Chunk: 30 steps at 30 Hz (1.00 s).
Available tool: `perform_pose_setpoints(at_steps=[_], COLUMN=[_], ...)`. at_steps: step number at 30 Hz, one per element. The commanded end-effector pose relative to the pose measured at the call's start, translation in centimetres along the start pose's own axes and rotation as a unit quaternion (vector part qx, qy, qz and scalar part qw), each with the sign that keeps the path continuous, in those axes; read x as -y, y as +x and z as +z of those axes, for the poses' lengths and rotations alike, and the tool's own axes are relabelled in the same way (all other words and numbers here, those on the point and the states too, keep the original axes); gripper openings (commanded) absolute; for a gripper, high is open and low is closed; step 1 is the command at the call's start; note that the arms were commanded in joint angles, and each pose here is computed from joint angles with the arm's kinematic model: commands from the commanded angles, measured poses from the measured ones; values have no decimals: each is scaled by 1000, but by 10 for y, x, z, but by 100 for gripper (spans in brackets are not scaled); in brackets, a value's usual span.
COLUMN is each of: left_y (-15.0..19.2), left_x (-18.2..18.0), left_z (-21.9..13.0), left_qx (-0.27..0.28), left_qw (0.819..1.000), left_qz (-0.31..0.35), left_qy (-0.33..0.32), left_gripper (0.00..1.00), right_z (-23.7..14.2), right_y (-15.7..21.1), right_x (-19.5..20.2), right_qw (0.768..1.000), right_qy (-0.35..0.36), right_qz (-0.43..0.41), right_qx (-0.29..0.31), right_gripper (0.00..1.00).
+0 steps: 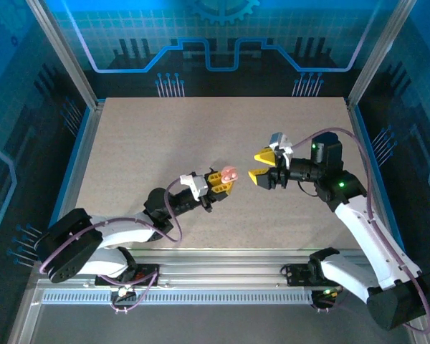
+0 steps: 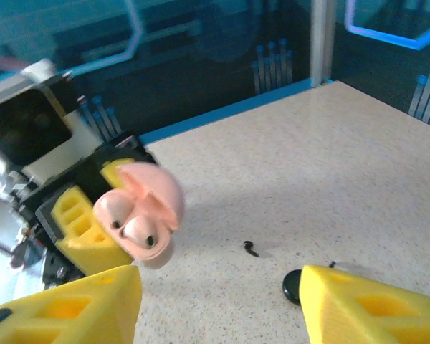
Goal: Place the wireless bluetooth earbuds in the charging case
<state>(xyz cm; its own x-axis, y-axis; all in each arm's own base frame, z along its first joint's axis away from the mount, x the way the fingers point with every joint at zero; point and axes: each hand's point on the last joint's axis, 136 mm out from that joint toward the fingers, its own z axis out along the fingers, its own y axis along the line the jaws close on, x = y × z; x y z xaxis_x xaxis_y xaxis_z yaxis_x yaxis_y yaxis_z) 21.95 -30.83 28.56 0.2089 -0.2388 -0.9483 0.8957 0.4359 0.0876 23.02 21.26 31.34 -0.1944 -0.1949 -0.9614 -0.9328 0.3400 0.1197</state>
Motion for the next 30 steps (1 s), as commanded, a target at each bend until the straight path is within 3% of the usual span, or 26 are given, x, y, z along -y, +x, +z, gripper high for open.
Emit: perform_pose_setpoints(at_steps=[1, 20, 30], left_y=[-9, -16, -15], left_x=[10, 15, 11], left_z=[-7, -9, -11], left_qx=[11, 18, 15], left_qw=[1000, 999, 999], left_qz=[-2, 10, 20], left_qy=[25, 37, 24], left_gripper=[20, 20, 19], right_z=[-7, 34, 15], right_y=[-2, 10, -2], right_x=[-29, -57, -72], right_qw=[993, 965, 963], right_qy=[-70, -199, -184], right_qz=[-90, -156, -190], right_qx=[10, -71, -58], right_gripper=[65, 65, 54])
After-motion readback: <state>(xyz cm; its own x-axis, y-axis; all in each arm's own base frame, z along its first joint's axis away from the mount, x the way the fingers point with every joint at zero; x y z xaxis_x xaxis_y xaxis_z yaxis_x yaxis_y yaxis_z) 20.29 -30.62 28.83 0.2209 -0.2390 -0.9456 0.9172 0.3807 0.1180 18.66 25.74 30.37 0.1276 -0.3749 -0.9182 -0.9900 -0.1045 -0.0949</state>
